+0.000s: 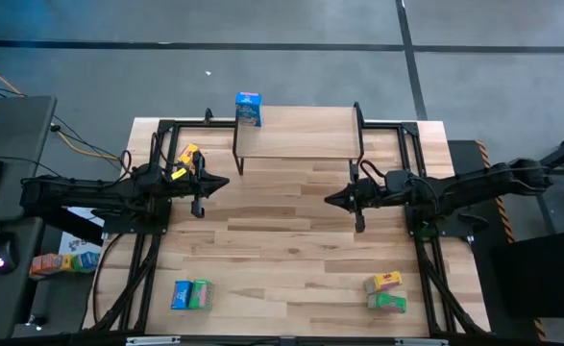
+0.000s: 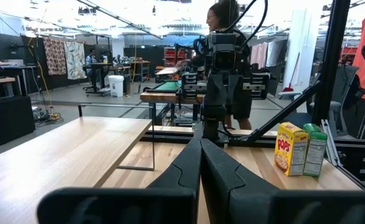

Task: Stack cereal on shelf
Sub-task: Put the blue cereal box on the shelf aligned with the other blue cereal box

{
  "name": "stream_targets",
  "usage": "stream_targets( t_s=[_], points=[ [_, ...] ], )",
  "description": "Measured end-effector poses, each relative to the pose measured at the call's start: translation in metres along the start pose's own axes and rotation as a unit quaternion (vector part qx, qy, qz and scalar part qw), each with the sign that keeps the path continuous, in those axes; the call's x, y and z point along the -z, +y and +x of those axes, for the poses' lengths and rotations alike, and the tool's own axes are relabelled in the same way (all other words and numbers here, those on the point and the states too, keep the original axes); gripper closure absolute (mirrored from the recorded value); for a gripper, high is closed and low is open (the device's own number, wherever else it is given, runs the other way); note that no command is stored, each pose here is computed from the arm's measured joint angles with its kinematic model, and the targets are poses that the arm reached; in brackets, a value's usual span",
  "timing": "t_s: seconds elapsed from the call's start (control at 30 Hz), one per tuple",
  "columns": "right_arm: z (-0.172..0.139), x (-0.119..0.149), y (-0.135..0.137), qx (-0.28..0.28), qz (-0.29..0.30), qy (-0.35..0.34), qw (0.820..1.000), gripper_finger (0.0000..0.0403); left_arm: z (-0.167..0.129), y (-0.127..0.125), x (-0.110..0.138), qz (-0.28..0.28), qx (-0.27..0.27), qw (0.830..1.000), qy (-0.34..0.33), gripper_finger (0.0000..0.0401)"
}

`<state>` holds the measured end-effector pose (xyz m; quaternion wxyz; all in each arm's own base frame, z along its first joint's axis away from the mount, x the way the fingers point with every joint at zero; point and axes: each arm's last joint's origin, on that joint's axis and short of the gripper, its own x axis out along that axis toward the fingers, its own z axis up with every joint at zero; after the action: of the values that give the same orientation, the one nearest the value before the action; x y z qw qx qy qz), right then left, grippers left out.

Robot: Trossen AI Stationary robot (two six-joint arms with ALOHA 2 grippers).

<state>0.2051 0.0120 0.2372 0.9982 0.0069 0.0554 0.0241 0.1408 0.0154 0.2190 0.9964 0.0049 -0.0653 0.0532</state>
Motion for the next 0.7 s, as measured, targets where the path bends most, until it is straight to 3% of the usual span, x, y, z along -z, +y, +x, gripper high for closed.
stream_targets(
  t_s=[0.23, 0.37, 0.47, 0.7],
  points=[
    [0.0, 0.0, 0.0, 0.0, 0.002, 0.0, 1.0, 0.0403, 0.0, 0.0, 0.0, -0.015, 0.0, 1.0, -0.002, 0.04],
    [0.0, 0.0, 0.0, 0.001, 0.003, 0.001, 1.0, 0.0403, 0.0, -0.001, -0.01, -0.033, 0.014, 0.998, -0.054, 0.0388],
    [0.0, 0.0, -0.001, 0.016, 0.004, 0.0, 1.0, 0.0403, 0.0, -0.002, -0.018, -0.042, 0.033, 0.995, -0.082, 0.0358],
    [0.0, 0.001, -0.002, 0.036, 0.004, 0.0, 0.999, 0.0403, 0.009, -0.006, -0.022, -0.042, 0.044, 0.998, -0.026, 0.0242]
  ],
)
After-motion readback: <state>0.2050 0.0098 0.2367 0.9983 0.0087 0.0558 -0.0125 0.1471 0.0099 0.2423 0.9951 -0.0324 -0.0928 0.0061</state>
